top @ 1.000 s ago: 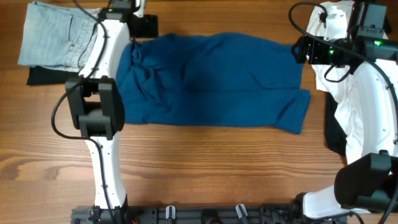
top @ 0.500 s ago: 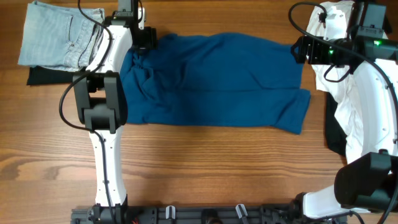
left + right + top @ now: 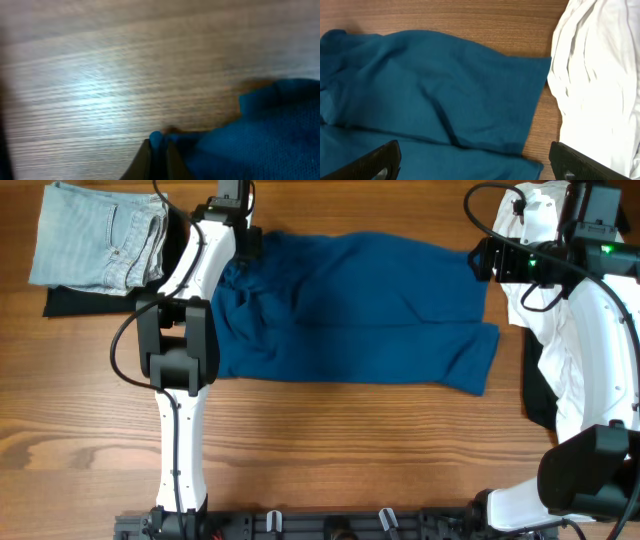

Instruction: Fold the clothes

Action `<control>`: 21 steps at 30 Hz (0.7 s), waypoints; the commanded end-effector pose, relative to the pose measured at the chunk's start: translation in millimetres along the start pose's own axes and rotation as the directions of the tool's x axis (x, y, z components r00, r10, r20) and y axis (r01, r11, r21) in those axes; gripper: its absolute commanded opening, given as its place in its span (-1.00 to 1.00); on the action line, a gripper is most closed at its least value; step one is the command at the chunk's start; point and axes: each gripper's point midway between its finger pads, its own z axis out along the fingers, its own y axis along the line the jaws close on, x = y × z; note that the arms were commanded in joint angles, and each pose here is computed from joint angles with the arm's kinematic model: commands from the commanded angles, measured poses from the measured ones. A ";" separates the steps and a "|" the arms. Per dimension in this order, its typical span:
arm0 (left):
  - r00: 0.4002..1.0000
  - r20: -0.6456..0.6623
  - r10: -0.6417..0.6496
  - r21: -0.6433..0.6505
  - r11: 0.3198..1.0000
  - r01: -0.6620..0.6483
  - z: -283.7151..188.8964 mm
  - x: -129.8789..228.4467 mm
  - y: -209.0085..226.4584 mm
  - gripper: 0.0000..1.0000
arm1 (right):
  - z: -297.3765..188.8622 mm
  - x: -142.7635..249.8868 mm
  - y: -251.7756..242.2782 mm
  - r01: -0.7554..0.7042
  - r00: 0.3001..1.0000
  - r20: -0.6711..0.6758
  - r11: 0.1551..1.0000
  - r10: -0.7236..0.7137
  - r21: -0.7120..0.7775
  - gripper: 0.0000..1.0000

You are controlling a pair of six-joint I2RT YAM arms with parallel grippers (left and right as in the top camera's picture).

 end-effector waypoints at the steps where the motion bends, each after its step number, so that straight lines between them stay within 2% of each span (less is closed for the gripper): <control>1: 0.984 0.170 -0.057 -0.072 0.995 0.070 -74.7 -53.4 27.0 -0.92 | 6.0 -0.1 3.5 -0.006 1.000 -0.007 1.000 0.006 -0.023 0.91; 4: 0.977 0.202 -0.065 -0.067 0.995 0.080 -132.8 -60.4 35.1 -0.92 | 6.0 -0.4 3.5 -0.004 1.000 -0.006 1.000 0.004 -0.023 0.91; 7: 0.995 0.072 -0.064 -0.054 0.996 0.068 -165.2 -24.6 36.8 -0.92 | 6.0 -0.4 3.5 -0.003 1.000 -0.006 1.000 0.003 -0.023 0.91; 10: 0.994 -0.103 -0.040 0.017 0.999 0.042 -163.8 17.2 23.0 -0.91 | 6.0 -1.3 3.5 -0.002 1.000 -0.002 1.000 0.002 -0.023 0.91; 12: 0.985 -0.168 -0.030 0.069 0.997 0.042 -164.5 32.7 13.5 -0.87 | 6.0 -1.4 3.5 -0.002 1.000 -0.001 1.000 0.002 -0.023 0.91; 16: 0.983 -0.184 -0.024 0.083 0.996 0.040 -156.2 38.6 10.3 -0.72 | 6.0 -2.0 5.9 -0.001 1.000 0.001 0.999 0.002 -0.037 0.91; 20: 0.988 -0.153 -0.029 0.085 0.995 0.043 -151.3 31.8 9.6 -0.70 | 13.1 -9.2 3.0 -0.003 1.000 0.025 0.999 0.003 -0.035 0.86; 21: 0.988 -0.153 -0.030 0.086 0.995 0.043 -151.3 31.7 9.6 -0.63 | 17.2 -10.5 1.7 -0.015 1.000 0.027 0.999 0.016 -0.035 0.85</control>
